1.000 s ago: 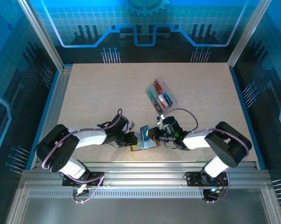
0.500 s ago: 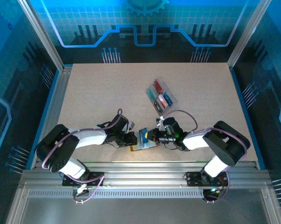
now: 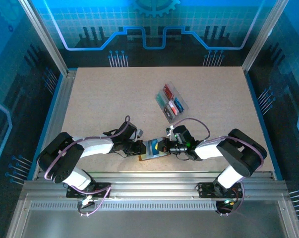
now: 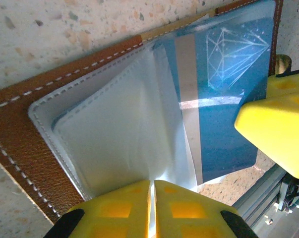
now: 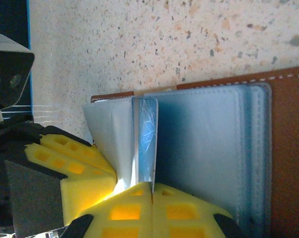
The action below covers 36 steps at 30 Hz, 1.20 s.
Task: Put the credit cards into the card holder
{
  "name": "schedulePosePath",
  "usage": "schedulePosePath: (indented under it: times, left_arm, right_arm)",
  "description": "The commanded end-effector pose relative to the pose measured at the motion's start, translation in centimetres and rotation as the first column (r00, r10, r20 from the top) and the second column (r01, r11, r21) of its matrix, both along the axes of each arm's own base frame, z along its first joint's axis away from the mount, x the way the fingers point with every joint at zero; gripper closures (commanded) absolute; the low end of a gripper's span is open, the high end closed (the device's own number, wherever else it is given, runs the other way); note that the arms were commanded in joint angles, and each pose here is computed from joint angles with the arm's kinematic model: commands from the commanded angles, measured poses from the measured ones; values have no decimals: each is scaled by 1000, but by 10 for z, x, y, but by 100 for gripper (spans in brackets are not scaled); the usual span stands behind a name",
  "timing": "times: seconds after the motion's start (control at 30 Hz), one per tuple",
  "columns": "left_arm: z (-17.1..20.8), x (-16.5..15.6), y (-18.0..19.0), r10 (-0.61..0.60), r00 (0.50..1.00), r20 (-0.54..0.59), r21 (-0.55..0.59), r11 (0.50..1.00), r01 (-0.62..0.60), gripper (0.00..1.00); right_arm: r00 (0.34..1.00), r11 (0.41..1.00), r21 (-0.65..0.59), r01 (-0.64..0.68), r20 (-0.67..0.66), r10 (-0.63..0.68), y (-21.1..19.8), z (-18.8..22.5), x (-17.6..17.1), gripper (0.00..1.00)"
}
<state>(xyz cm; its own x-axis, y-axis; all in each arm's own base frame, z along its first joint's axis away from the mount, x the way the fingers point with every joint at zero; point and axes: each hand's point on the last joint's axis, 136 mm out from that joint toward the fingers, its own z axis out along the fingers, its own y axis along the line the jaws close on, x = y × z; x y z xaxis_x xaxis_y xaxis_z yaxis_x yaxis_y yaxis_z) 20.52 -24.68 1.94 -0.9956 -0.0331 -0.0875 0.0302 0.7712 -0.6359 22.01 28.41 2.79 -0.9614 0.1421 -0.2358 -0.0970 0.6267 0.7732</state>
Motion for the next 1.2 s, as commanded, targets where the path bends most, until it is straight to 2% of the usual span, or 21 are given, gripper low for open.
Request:
schedulePosePath:
  times: [0.0, 0.23, 0.87, 1.03, 1.17]
  left_arm:
    - [-10, -9, 9, -15, 1000, -21, 47, 999, 16, 88]
    - [-11, -9, 9, -13, 1000, -23, 49, 999, 14, 88]
    - [-7, -11, 8, -10, 1000, -24, 35, 999, 11, 88]
    - [9, -11, 4, -11, 1000, -14, -13, 1000, 10, 87]
    - [31, -5, 8, 22, 1000, 5, -90, 996, -22, 85]
  right_arm:
    - [996, 994, -102, -47, -75, 40, -12, -22, -22, 100]
    - [995, 990, -124, -69, -75, 60, -12, -21, -25, 100]
    - [989, 987, -91, -131, -83, 123, 27, -24, -23, 100]
    - [990, 987, -114, -117, -87, 107, 21, -30, -22, 99]
    - [991, 982, -151, -117, -84, 106, 15, -32, -22, 93]
